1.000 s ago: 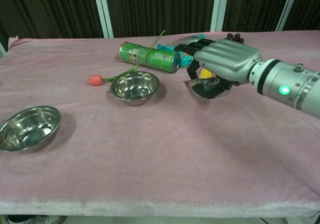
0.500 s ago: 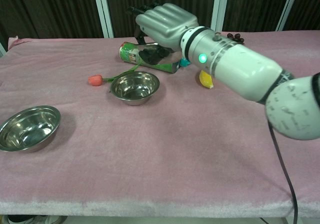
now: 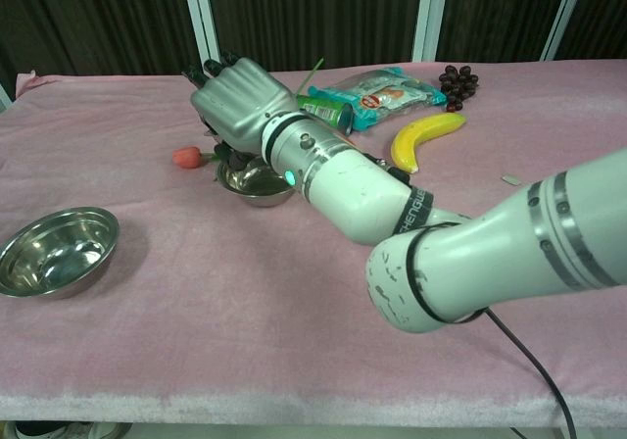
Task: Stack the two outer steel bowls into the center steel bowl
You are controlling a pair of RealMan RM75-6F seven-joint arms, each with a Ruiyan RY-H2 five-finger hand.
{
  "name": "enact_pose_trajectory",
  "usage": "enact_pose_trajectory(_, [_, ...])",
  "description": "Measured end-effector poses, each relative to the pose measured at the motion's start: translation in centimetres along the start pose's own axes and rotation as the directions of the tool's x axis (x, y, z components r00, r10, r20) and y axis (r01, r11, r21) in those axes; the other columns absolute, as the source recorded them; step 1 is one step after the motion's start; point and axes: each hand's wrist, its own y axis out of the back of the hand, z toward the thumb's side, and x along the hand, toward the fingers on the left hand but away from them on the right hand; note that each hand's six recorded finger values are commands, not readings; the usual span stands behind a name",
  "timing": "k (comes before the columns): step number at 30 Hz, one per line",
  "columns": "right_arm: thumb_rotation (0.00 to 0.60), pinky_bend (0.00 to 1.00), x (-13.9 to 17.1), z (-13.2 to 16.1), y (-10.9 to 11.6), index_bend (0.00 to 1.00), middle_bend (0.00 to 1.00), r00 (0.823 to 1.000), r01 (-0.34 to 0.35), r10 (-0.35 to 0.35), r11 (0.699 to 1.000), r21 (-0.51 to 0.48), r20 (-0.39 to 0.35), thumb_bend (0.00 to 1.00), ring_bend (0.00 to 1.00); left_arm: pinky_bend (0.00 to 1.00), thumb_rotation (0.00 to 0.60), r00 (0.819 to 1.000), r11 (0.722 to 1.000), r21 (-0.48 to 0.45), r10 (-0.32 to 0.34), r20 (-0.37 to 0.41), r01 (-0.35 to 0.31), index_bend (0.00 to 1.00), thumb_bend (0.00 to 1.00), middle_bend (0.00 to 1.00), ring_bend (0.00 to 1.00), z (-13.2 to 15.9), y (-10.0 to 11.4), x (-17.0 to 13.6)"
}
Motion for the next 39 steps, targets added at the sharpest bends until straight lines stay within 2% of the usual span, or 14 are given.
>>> enact_pose_trajectory(3, [0.6, 0.0, -0.1, 0.4, -0.8, 0.66, 0.06, 1.0, -0.023, 0.023, 1.0, 0.011, 0.0, 0.61, 0.0, 0.1, 0.6, 1.0, 1.0, 0.0, -0.001, 0.001, 0.001, 0.0, 0.37, 0.0, 0.0, 0.0, 0.1, 0.1])
enact_pose_trajectory(7, [0.6, 0.0, 0.0, 0.8, -1.7, 0.5, 0.04, 0.998, -0.061, 0.061, 0.998, 0.006, -0.007, 0.6, 0.0, 0.1, 0.6, 1.0, 1.0, 0.003, -0.006, 0.005, 0.006, 0.0, 0.37, 0.0, 0.0, 0.1, -0.1, 0.1])
enact_pose_trajectory(17, [0.6, 0.0, 1.2, 0.2, -1.9, 0.17, 0.0, 0.998, -0.068, 0.067, 0.997, -0.029, -0.021, 0.4, 0.0, 0.1, 0.6, 1.0, 1.0, 0.005, 0.0, 0.012, 0.0, 0.0, 0.37, 0.0, 0.0, 0.2, -0.2, -0.4])
enact_pose_trajectory(26, [0.6, 0.0, 5.5, -2.7, -0.2, 0.04, 0.0, 0.999, -0.026, 0.021, 0.994, -0.108, -0.044, 0.33, 0.0, 0.1, 0.6, 1.0, 1.0, 0.015, -0.012, 0.018, 0.012, 0.0, 0.37, 0.0, 0.0, 0.5, -0.5, -0.4])
enact_pose_trajectory(29, [0.6, 0.0, 8.6, -5.0, 0.7, 0.01, 0.0, 0.999, -0.009, 0.003, 0.991, -0.135, -0.043, 0.32, 0.0, 0.1, 0.6, 0.998, 0.999, 0.021, -0.038, 0.045, 0.037, 0.0, 0.37, 0.0, 0.0, 1.2, -1.2, -0.1])
enact_pose_trajectory(32, [0.6, 0.0, 13.6, -8.8, 1.7, 0.0, 0.0, 1.0, -0.008, 0.004, 0.989, -0.147, -0.026, 0.32, 0.0, 0.1, 0.6, 0.994, 0.998, 0.023, -0.057, 0.094, 0.055, 0.0, 0.37, 0.0, 0.0, 2.5, -2.0, 0.2])
enact_pose_trajectory(36, [0.6, 0.0, 23.2, -14.9, 2.2, 0.0, 0.0, 0.997, -0.037, 0.046, 0.99, -0.137, 0.066, 0.32, 0.0, 0.1, 0.6, 0.979, 0.996, 0.019, -0.094, 0.181, 0.092, 0.0, 0.37, 0.0, 0.0, 4.6, -3.8, 0.6])
enact_pose_trajectory(39, [0.6, 0.0, 29.7, -17.1, 2.3, 0.0, 0.0, 0.989, -0.043, 0.066, 0.984, -0.171, 0.131, 0.32, 0.0, 0.09, 0.6, 0.966, 0.992, 0.02, -0.128, 0.227, 0.126, 0.02, 0.37, 0.0, 0.0, 6.1, -5.5, 1.3])
